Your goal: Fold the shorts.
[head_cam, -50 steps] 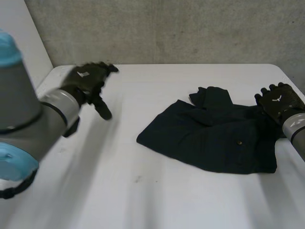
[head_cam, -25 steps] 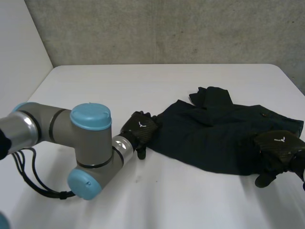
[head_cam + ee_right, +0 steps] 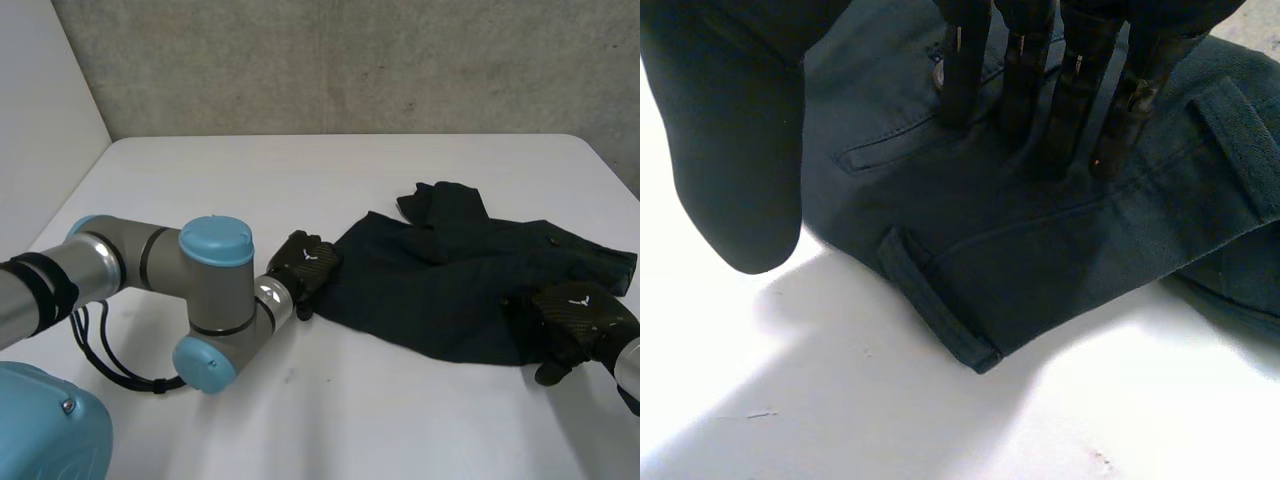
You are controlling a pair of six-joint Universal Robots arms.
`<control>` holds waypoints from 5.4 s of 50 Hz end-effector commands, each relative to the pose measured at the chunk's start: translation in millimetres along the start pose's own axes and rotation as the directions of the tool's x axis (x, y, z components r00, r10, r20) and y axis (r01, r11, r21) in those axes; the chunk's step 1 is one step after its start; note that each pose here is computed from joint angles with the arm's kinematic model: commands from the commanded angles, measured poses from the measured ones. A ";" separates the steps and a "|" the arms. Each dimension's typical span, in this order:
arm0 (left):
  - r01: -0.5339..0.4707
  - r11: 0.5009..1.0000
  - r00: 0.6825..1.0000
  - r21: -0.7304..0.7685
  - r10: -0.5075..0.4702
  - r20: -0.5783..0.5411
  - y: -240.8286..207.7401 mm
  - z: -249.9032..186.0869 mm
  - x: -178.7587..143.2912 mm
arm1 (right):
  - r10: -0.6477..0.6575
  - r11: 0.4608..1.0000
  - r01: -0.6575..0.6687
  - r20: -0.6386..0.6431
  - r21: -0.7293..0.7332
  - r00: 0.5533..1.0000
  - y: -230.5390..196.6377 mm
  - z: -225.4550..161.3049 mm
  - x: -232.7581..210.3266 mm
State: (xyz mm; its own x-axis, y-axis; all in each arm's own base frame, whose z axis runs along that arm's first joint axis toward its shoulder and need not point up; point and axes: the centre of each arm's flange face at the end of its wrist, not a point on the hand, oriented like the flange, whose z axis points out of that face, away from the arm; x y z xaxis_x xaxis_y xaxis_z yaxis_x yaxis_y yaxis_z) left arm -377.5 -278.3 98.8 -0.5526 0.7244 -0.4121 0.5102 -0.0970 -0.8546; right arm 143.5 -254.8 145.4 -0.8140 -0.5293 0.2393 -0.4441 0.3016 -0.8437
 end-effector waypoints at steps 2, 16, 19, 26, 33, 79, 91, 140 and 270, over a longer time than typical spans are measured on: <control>-0.003 1.000 1.000 0.012 0.003 0.006 0.3 6.1 -2.1 | -0.007 1.000 0.007 -0.005 0.005 1.000 6.4 10.5 2.2; -0.002 0.999 0.999 0.053 0.000 0.049 -22.9 -1.3 -15.4 | -0.121 0.993 0.122 -0.057 0.003 0.991 8.5 22.5 11.0; -0.003 0.995 0.995 0.102 -0.007 0.098 -48.9 -12.5 -32.4 | -0.143 0.989 0.145 -0.060 0.030 0.988 -0.7 24.7 10.8; 0.037 0.978 0.977 0.204 -0.078 0.199 -98.8 -49.8 -68.8 | -0.171 0.973 0.184 -0.101 0.142 0.980 -41.0 23.2 11.4; 0.095 0.954 0.964 0.283 -0.159 0.213 -127.2 -84.3 -83.3 | -0.126 0.921 0.174 -0.155 0.350 0.980 -106.4 -9.5 8.7; 0.013 0.807 0.780 0.591 -0.378 0.499 -217.1 -223.1 -191.3 | -0.035 0.767 0.087 -0.095 0.636 0.995 -255.8 -81.2 -7.3; 0.163 0.910 0.805 0.382 -0.347 0.482 -108.0 -50.6 -205.0 | -0.143 0.843 0.211 -0.172 0.494 0.975 -219.8 70.8 -38.0; 0.382 0.917 0.915 -0.115 -0.358 0.184 -24.6 -192.2 6.1 | -0.315 0.948 0.301 0.170 0.106 0.934 -47.8 34.1 -37.1; 0.283 0.933 0.891 0.222 -0.341 0.299 -48.3 -106.8 -54.2 | -0.159 0.975 0.188 -0.214 0.119 0.964 -52.5 55.0 7.9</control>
State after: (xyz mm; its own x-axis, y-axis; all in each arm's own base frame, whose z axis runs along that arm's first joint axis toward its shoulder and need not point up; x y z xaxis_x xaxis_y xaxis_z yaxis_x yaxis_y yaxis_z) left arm -306.0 -237.6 186.2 -0.8543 0.4908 -0.1714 0.1867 -0.0180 -0.9822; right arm 185.3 -321.6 131.5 -0.8022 -0.4168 0.4274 -0.5323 0.1752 -0.8282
